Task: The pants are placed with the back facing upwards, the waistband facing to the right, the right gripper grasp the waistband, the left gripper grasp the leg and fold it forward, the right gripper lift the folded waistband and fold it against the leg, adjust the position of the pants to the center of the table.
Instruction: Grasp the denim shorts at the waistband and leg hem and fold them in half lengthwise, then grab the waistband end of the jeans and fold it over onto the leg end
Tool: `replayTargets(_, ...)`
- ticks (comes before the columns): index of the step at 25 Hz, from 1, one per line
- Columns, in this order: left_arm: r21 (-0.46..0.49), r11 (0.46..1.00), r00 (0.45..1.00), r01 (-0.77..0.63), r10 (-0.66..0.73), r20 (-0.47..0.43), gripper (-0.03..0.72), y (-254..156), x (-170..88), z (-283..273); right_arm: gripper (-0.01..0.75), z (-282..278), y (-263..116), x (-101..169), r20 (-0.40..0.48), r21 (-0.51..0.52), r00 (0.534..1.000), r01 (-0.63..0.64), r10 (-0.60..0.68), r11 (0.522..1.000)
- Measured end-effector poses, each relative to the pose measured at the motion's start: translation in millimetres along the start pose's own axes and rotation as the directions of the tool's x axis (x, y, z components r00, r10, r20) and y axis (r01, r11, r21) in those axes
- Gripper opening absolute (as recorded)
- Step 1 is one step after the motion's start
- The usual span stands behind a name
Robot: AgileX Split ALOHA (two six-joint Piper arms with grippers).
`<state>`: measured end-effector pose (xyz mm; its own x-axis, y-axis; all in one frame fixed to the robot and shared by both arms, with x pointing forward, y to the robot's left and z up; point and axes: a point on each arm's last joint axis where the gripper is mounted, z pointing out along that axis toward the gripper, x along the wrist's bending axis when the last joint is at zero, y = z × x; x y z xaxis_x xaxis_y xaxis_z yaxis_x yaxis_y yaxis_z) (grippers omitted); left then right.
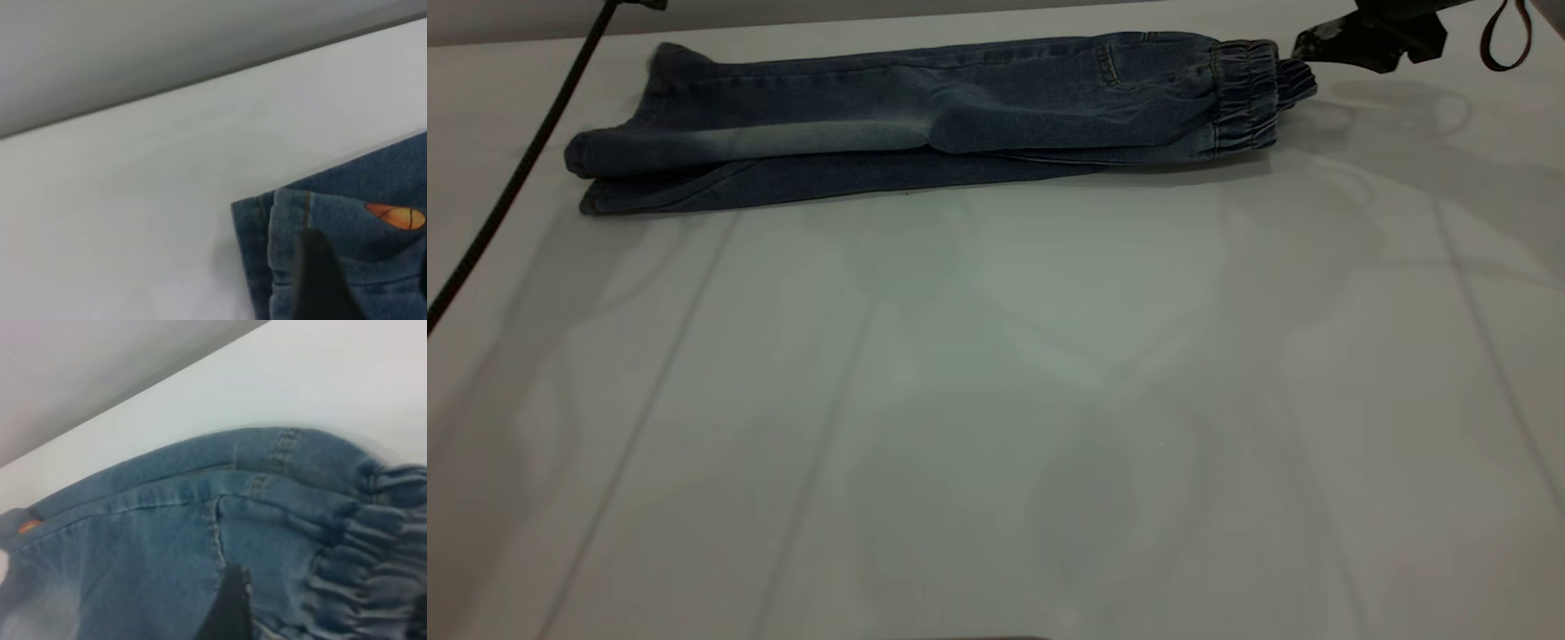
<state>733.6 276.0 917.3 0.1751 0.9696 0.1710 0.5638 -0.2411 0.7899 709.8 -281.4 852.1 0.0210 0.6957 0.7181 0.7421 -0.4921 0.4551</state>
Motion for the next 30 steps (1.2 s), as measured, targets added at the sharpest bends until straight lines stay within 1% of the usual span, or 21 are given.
replayTargets(1, 0.0, 1.0, 1.0, -0.012, 0.012, 0.0, 0.383, 0.0, 0.0, 0.0, 0.669, -2.1, 1.7, -2.1, 0.005, -0.001, 1.0, 0.002, -0.002, 1.0)
replayTargets(3, 0.014, 1.0, 1.0, -0.017, 0.017, 0.004, 0.447, 0.3, 0.0, -1.7, 0.671, -11.1, 8.9, -5.6, 0.007, -0.004, 1.0, 0.011, -0.011, 1.0)
replayTargets(4, 0.025, 1.0, 1.0, -0.014, 0.013, 0.007, 0.47, 1.7, 0.2, -3.9, 0.67, -16.0, 12.1, -5.6, 0.002, 0.001, 1.0, 0.015, -0.015, 1.0)
replayTargets(6, 0.086, 0.996, 1.0, -0.002, 0.0, 0.023, 0.491, 4.1, 0.5, -9.1, 0.659, -30.8, 19.5, -1.4, -0.024, 0.031, 0.999, 0.036, -0.035, 0.999)
replayTargets(8, 0.161, 0.987, 0.999, 0.001, -0.008, 0.043, 0.498, 9.0, 0.7, -15.3, 0.642, -42.8, 20.6, 6.7, -0.075, 0.105, 0.997, 0.027, -0.019, 0.994)
replayTargets(10, 0.264, 0.964, 0.997, -0.003, -0.017, 0.071, 0.501, 10.1, -0.9, -21.1, 0.618, -49.0, 14.5, 11.3, -0.094, 0.209, 0.996, 0.017, 0.003, 0.978)
replayTargets(12, 0.345, 0.939, 0.995, -0.006, -0.027, 0.092, 0.503, 10.0, -3.5, -25.4, 0.599, -50.5, 5.3, 10.3, -0.073, 0.307, 0.997, -0.01, 0.034, 0.952)
replayTargets(13, 0.378, 0.926, 0.994, -0.008, -0.032, 0.101, 0.503, 9.8, -4.3, -27.4, 0.594, -49.3, 0.2, 8.5, -0.05, 0.346, 0.998, -0.009, 0.028, 0.938)
replayTargets(16, 0.426, 0.905, 0.991, -0.003, -0.053, 0.12, 0.503, 9.0, -9.3, -30.4, 0.588, -42.6, -10.8, 0.4, 0.002, 0.405, 1.0, -0.028, 0.03, 0.914)
replayTargets(19, 0.454, 0.891, 0.989, -0.014, -0.056, 0.139, 0.503, 7.6, -16.9, -32.0, 0.587, -31.3, -18.2, -11.6, 0.043, 0.399, 0.999, -0.044, 0.03, 0.916)
replayTargets(22, 0.457, 0.889, 0.986, -0.022, -0.056, 0.157, 0.503, 8.9, -25.8, -32.6, 0.589, -21.3, -22.7, -24.6, 0.062, 0.368, 0.998, -0.048, 0.027, 0.928)
replayTargets(24, 0.455, 0.89, 0.985, -0.025, -0.057, 0.165, 0.503, 9.7, -30.5, -32.9, 0.591, -17.1, -23.2, -28.0, 0.045, 0.343, 0.999, -0.039, 0.025, 0.939)
replayTargets(27, 0.453, 0.891, 0.983, -0.037, -0.05, 0.178, 0.504, 10.9, -37.8, -33.3, 0.591, -14.8, -18.6, -26.1, 0.001, 0.288, 1.0, 0.006, -0.007, 0.958)
replayTargets(30, 0.451, 0.891, 0.981, -0.049, -0.042, 0.189, 0.504, 11.9, -44.3, -33.8, 0.591, -13.5, -13.7, -25.9, -0.016, 0.234, 0.998, 0.066, -0.064, 0.97)
